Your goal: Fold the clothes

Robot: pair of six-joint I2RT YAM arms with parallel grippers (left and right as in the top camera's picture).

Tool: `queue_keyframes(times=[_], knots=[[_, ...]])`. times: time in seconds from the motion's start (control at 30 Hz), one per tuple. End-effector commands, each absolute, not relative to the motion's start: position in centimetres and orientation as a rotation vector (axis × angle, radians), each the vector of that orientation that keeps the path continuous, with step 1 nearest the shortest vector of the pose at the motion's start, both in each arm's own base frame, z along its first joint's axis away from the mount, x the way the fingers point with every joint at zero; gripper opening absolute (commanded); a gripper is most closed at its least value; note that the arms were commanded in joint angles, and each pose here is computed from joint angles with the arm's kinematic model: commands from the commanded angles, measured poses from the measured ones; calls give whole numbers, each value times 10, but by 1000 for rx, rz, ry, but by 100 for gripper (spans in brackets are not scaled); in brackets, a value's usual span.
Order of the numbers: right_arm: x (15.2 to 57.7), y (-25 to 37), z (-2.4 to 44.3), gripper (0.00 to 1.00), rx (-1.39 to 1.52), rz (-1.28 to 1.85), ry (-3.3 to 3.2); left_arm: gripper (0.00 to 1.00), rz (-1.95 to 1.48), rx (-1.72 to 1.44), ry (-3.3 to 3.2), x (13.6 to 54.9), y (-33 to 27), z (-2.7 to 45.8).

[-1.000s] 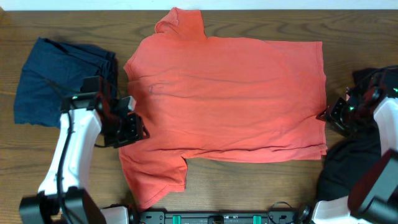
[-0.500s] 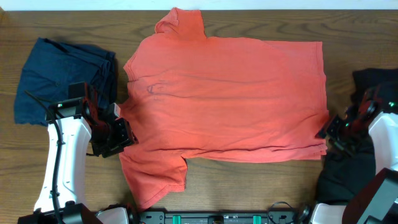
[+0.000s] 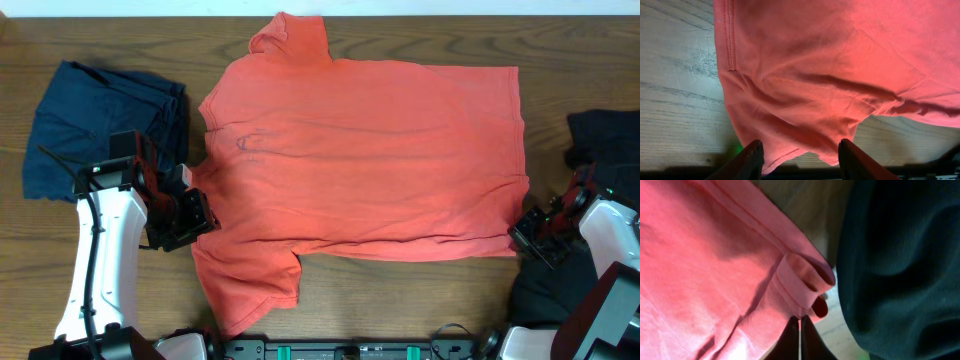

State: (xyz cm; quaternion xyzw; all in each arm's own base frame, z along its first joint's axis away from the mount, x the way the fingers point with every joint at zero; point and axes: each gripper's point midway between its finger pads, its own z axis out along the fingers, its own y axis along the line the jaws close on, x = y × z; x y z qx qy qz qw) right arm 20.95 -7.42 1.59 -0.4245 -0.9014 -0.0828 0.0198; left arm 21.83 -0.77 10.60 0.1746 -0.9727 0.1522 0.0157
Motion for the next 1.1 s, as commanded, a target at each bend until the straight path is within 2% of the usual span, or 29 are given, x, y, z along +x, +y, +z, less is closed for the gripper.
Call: queue_keyframes(times=[0.0,0.3,0.5,0.6,0.63,0.87,0.9,1.07], knots=[[224,-78,29,1,-1304,-301,-2850,50,484,563,-3015,217,-8,106],[255,-94,103,1,-1233,-293,-3066,50,627,492,-2951,210,-37,113],[247,-90,105,1,-1226,-295,-3048,50,602,420,-2880,191,-51,115],[235,-84,92,37,-1212,-290,-2996,50,594,382,-2869,186,-56,116],[230,-82,85,39,-1209,-283,-2976,50,593,370,-2871,186,-58,116],[211,-79,32,47,-1347,-248,-2881,51,595,322,-2897,191,-63,115],[210,-79,28,47,-1354,-249,-2874,55,595,323,-2896,190,-63,115],[207,-77,13,46,-1390,-249,-2855,56,597,320,-2907,193,-62,114]])
